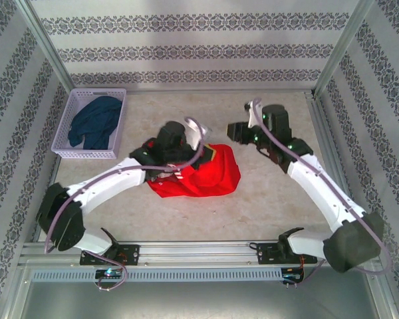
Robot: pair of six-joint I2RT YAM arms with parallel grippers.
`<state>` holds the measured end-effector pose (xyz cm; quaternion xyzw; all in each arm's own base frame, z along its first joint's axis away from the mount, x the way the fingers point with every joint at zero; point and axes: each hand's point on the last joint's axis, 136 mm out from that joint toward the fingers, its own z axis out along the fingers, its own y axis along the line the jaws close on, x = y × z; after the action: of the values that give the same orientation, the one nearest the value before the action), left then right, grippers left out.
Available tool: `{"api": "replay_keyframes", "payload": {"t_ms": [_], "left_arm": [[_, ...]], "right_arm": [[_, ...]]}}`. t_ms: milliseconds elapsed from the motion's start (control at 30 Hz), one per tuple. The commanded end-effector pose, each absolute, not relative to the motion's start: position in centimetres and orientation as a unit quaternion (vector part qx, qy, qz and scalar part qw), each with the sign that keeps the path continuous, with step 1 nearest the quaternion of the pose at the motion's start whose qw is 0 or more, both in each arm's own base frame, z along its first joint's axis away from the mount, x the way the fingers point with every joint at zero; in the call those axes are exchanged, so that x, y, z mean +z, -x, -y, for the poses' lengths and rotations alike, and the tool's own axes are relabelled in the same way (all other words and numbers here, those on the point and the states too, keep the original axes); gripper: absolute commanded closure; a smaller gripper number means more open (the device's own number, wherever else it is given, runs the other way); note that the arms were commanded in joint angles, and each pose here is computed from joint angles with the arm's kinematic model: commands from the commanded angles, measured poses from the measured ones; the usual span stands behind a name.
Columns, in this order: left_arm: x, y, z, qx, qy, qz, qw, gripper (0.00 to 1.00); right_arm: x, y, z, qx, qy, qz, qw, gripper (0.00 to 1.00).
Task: Fold the inside-out t-shirt
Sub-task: Turn the T-shirt inside out at the center of the table, then flatten out the T-shirt at the center of the table.
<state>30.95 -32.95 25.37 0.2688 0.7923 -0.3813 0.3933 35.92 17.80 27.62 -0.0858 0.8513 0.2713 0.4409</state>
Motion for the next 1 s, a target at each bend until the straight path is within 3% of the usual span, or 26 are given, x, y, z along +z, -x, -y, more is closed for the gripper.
{"api": "replay_keyframes", "payload": {"t_ms": [0,267,533,633,733,767,833,967], "left_arm": [[31.4,-31.9,30.4,-0.443,-0.170,-0.783,0.401,1.00],[33.4,-33.1,26.9,-0.424,-0.123,-0.795,0.417,1.00],[34.1,-33.3,26.6,-0.421,-0.127,-0.793,0.423,1.00],[34.4,-33.3,26.2,-0.418,-0.122,-0.792,0.427,1.00],[35.6,-34.0,24.7,-0.416,-0.096,-0.787,0.447,1.00],[36.4,-34.3,24.0,-0.419,-0.086,-0.781,0.456,1.00],[38.6,-34.4,23.1,-0.425,-0.078,-0.766,0.477,1.00],[44.6,-33.6,22.8,-0.433,-0.107,-0.721,0.531,1.00]], "right_arm": [[25.6,-34.9,-15.1,0.197,0.057,-0.887,0.414,0.51],[17.1,-26.1,-20.4,0.241,0.152,-0.892,0.351,0.38],[11.1,-26.7,-23.7,0.237,0.139,-0.901,0.336,0.30],[9.1,-28.4,-23.2,0.196,0.128,-0.911,0.340,0.43],[10.5,-29.6,-23.4,0.202,0.142,-0.902,0.353,0.89],[12.0,-30.0,-23.0,0.198,0.150,-0.896,0.368,1.00],[16.5,-31.1,-21.0,0.175,0.154,-0.881,0.412,1.00],[30.5,-33.2,-14.0,0.138,0.106,-0.821,0.543,1.00]]}}
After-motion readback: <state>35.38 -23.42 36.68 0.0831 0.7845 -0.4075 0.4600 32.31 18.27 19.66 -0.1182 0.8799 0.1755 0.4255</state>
